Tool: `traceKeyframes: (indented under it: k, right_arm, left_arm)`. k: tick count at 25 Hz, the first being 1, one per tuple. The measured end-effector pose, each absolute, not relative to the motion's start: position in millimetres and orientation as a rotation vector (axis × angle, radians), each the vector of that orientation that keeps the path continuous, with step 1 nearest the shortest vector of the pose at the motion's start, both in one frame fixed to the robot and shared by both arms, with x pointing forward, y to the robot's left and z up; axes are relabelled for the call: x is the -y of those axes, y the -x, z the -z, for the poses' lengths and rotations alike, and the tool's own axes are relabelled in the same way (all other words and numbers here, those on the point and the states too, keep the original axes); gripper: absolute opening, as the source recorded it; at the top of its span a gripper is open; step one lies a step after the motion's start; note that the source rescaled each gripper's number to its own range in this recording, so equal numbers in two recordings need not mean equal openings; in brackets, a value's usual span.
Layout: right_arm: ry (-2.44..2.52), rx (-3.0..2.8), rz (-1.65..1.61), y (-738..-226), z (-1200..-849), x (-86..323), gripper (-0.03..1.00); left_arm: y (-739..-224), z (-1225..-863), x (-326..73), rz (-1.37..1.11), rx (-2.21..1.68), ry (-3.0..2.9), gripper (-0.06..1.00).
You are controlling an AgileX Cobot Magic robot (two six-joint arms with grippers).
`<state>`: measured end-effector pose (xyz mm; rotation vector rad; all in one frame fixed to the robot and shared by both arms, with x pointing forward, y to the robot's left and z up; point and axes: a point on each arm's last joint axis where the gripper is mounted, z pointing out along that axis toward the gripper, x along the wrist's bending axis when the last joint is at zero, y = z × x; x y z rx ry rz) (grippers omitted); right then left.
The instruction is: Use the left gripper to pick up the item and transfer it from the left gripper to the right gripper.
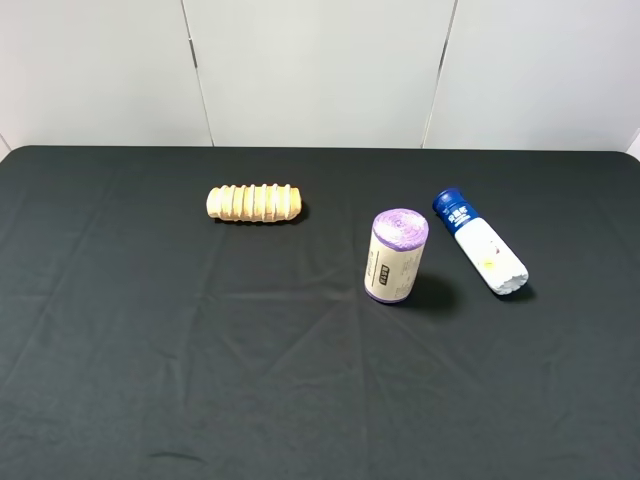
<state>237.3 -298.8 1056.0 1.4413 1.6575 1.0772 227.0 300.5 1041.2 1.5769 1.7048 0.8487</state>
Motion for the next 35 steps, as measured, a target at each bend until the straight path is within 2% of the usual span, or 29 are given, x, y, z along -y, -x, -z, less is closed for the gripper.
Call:
traceKeyframes:
  k: [35]
  right_arm:
    - [-1.549,-1.480,-0.983,-235.0,-1055.9,298.5,1.00]
  left_arm:
    - [-227.0,-1041.2,-300.5,-0.849,-1.705,-1.577,1.00]
